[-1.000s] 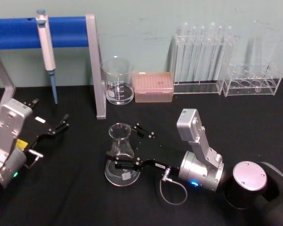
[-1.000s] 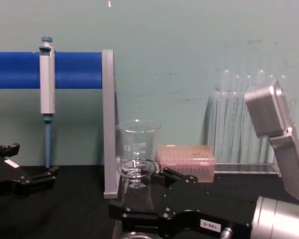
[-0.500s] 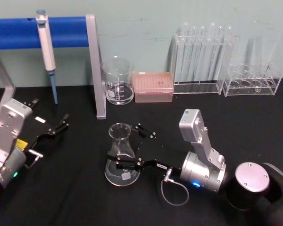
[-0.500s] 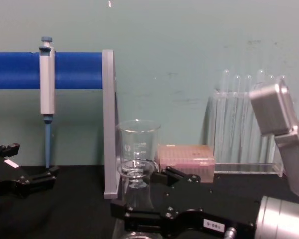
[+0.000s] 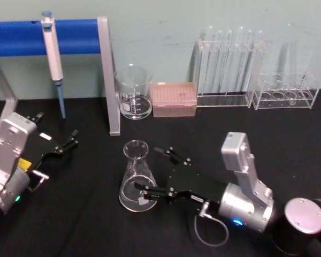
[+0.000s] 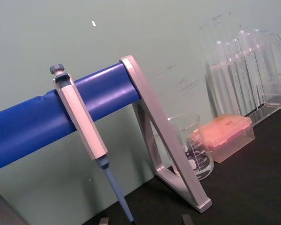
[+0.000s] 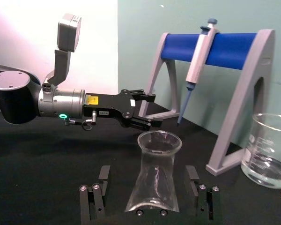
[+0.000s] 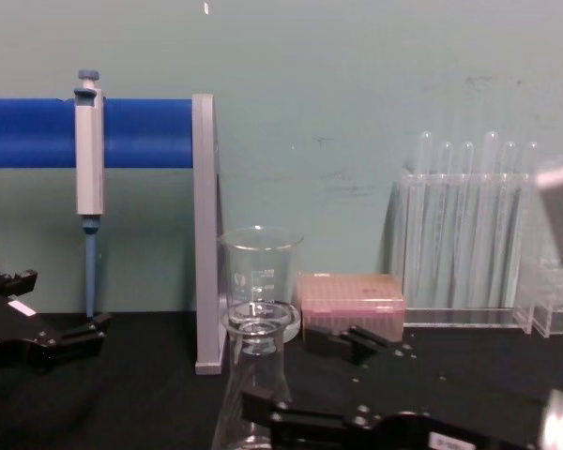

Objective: Grasp the erlenmeyer flask with one hand, shake it three times, then place it back.

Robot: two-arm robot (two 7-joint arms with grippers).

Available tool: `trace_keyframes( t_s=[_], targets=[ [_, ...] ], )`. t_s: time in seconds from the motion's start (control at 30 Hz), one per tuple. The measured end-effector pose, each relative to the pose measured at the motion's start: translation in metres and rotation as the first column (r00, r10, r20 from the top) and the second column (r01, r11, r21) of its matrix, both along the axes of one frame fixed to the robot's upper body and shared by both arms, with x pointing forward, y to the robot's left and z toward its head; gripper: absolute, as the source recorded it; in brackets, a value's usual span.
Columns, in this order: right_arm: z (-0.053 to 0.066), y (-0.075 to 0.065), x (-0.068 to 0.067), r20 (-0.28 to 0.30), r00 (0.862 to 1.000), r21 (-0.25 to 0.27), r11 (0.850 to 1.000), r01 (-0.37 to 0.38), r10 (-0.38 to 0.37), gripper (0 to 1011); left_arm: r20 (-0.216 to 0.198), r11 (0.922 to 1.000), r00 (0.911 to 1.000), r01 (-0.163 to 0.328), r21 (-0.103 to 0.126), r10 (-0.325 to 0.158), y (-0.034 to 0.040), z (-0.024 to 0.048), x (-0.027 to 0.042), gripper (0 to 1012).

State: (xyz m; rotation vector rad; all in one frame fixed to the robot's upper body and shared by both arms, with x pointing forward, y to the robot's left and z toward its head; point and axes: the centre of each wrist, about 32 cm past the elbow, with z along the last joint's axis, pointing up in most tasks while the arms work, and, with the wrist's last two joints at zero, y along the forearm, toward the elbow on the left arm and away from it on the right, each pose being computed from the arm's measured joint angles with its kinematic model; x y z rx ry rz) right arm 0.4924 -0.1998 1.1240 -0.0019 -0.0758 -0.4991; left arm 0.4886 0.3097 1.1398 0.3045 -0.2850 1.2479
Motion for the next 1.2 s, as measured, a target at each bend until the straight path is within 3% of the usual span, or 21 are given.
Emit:
trace_keyframes(
  t_s=[0.23, 0.47, 0.67, 0.8, 1.03, 1.2],
  targets=[
    [0.001, -0.016, -0.019, -0.024, 0.999, 0.004, 0.999, 0.047, -0.047, 1000, 0.000, 1.0000, 1.0000, 0.000, 0.000, 0.000, 0.0000, 0.0000, 0.0000, 1001],
    [0.004, -0.030, -0.035, 0.006, 0.983, 0.025, 0.983, 0.181, -0.181, 1000, 0.000, 1.0000, 1.0000, 0.000, 0.000, 0.000, 0.0000, 0.0000, 0.0000, 1001],
    [0.006, -0.034, -0.039, 0.053, 0.948, 0.058, 0.949, 0.310, -0.313, 1000, 0.000, 1.0000, 1.0000, 0.000, 0.000, 0.000, 0.0000, 0.0000, 0.0000, 1001],
    [0.007, -0.034, -0.039, 0.063, 0.932, 0.065, 0.933, 0.354, -0.358, 1000, 0.000, 1.0000, 1.0000, 0.000, 0.000, 0.000, 0.0000, 0.0000, 0.0000, 1001],
    [0.005, -0.035, -0.036, 0.069, 0.891, 0.066, 0.893, 0.445, -0.449, 1000, 0.000, 1.0000, 1.0000, 0.000, 0.000, 0.000, 0.0000, 0.0000, 0.0000, 1001],
    [0.003, -0.038, -0.033, 0.062, 0.871, 0.061, 0.873, 0.484, -0.487, 1000, 0.000, 1.0000, 1.0000, 0.000, 0.000, 0.000, 0.0000, 0.0000, 0.0000, 1001]
  ],
)
